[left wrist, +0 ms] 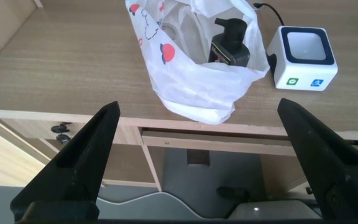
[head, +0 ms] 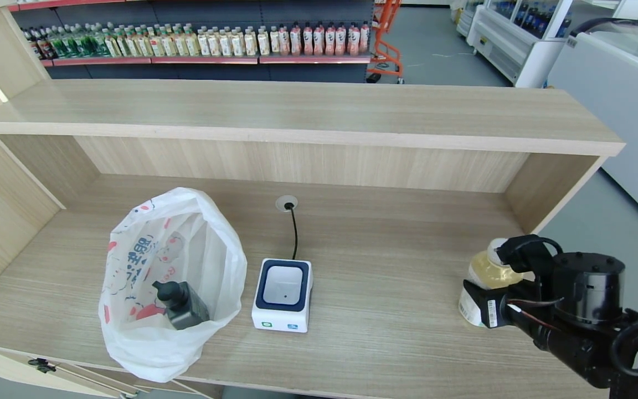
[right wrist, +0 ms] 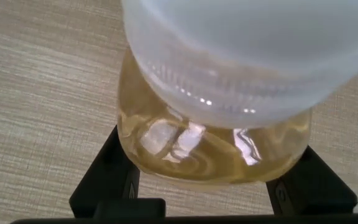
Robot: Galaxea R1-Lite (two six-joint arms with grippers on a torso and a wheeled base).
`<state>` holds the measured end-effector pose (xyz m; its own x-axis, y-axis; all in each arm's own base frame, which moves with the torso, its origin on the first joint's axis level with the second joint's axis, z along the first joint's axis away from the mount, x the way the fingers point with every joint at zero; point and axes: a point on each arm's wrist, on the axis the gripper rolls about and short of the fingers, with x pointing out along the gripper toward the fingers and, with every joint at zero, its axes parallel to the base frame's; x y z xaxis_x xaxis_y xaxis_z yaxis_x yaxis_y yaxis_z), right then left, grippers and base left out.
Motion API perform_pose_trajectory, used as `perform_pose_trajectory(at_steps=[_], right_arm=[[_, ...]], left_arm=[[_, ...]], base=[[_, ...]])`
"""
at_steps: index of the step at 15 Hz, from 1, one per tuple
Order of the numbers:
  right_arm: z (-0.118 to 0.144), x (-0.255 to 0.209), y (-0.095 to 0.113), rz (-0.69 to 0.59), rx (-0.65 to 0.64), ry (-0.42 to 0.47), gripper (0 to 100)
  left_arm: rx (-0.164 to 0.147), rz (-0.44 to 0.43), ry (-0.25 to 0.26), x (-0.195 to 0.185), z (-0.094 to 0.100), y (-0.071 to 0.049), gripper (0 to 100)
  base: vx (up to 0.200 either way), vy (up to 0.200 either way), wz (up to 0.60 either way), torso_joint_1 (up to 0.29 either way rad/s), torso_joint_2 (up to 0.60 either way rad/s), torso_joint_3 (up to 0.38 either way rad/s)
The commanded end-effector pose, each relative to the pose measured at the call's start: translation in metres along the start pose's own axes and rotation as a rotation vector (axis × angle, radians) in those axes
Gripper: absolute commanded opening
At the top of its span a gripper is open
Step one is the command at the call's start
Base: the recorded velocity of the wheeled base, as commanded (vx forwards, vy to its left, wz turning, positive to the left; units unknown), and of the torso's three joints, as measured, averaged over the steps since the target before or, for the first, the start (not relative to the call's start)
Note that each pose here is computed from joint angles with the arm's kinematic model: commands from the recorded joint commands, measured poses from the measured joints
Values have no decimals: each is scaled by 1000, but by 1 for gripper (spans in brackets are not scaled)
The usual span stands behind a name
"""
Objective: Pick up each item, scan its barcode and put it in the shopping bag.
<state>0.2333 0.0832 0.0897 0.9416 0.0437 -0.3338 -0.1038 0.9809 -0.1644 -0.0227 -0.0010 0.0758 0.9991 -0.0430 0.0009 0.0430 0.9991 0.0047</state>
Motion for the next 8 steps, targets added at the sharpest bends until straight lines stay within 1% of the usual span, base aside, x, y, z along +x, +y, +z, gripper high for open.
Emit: perform_pose_trajectory(at_steps=[1, 3, 4, 7, 8], right_arm=[[-7, 10, 4, 25, -2, 3, 0], [-4, 10, 5, 82, 4, -24, 0], [-2, 9, 6, 143, 7, -39, 0], [-2, 10, 3, 141, 13, -47, 0], [0, 10, 3, 146, 20, -65, 0]], left_arm=[[0, 0, -1, 0, 0, 0, 100], [0, 0, -1, 0, 0, 0, 100], [0, 0, -1, 0, 0, 0, 100], [0, 0, -1, 0, 0, 0, 100], [0, 0, -1, 0, 0, 0, 100]], base=[[0, 0, 0, 0, 0, 0], [0, 0, 0, 0, 0, 0], [0, 0, 0, 0, 0, 0], [0, 0, 0, 0, 0, 0], [0, 0, 0, 0, 0, 0]])
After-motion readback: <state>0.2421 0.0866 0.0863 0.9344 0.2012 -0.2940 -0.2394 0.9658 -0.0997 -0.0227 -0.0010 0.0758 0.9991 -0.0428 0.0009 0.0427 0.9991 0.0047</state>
